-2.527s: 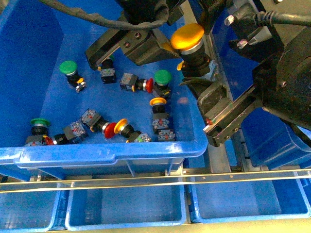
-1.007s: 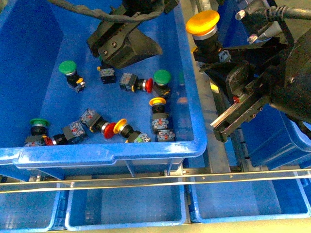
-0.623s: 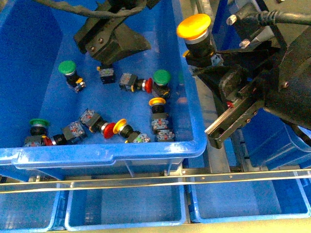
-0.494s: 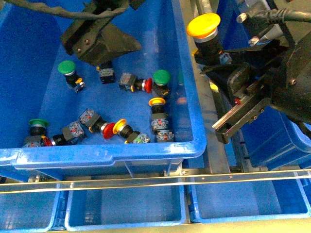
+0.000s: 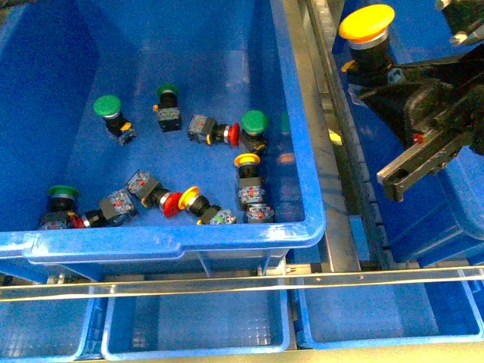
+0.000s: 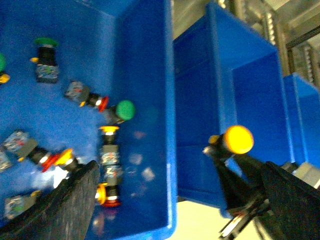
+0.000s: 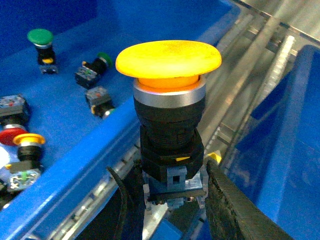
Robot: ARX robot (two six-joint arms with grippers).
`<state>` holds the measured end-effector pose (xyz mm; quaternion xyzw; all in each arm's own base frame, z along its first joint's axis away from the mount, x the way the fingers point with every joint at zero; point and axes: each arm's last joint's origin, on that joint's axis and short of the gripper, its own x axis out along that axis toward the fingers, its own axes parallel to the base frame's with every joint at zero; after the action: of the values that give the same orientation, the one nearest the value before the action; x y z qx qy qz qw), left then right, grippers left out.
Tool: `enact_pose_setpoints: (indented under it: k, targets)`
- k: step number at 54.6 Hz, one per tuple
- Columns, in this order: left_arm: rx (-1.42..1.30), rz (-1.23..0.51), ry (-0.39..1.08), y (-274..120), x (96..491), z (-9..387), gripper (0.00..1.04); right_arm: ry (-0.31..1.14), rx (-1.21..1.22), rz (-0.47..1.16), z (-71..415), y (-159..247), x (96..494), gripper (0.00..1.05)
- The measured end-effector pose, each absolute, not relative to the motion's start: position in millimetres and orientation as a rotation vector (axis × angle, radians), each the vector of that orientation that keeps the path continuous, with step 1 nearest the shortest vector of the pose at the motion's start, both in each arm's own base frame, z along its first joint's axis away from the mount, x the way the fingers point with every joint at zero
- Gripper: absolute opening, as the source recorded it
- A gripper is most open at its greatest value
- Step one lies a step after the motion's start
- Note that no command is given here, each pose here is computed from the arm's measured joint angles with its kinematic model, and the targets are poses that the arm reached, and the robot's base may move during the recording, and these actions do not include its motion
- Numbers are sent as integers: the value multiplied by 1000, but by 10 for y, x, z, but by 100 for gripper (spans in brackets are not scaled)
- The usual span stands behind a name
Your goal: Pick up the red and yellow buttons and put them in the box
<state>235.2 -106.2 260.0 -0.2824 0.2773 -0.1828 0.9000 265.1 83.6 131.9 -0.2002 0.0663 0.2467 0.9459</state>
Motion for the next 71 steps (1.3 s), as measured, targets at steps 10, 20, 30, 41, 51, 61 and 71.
enact_pose_setpoints:
  k: [10, 20, 30, 41, 51, 61, 71]
  targets:
    - [-478, -362, 664, -786, 2021, 2218, 97, 159, -416, 494, 1329, 767, 2648, 26]
    - [-432, -318, 674, -469, 1754, 2038, 97, 184, -434, 486, 1360, 706, 2660, 26]
    - [-392, -285, 591, -211, 1735, 1995, 97, 189, -436, 447, 1443, 651, 2747, 26]
    - [-140, -56, 216, -29, 1691, 1798, 78, 191, -425, 404, 1529, 624, 2835, 26]
    - [-37, -2, 1, -3, 1542, 1794, 47, 218, -423, 347, 1587, 653, 2905, 26]
    - [-18, 2, -1, -2, 1443, 1707, 17, 226, -410, 313, 1641, 741, 2949, 26]
    - [-14, 3, -6, 1, 1369, 1693, 3, 235, -406, 302, 1653, 849, 2974, 26]
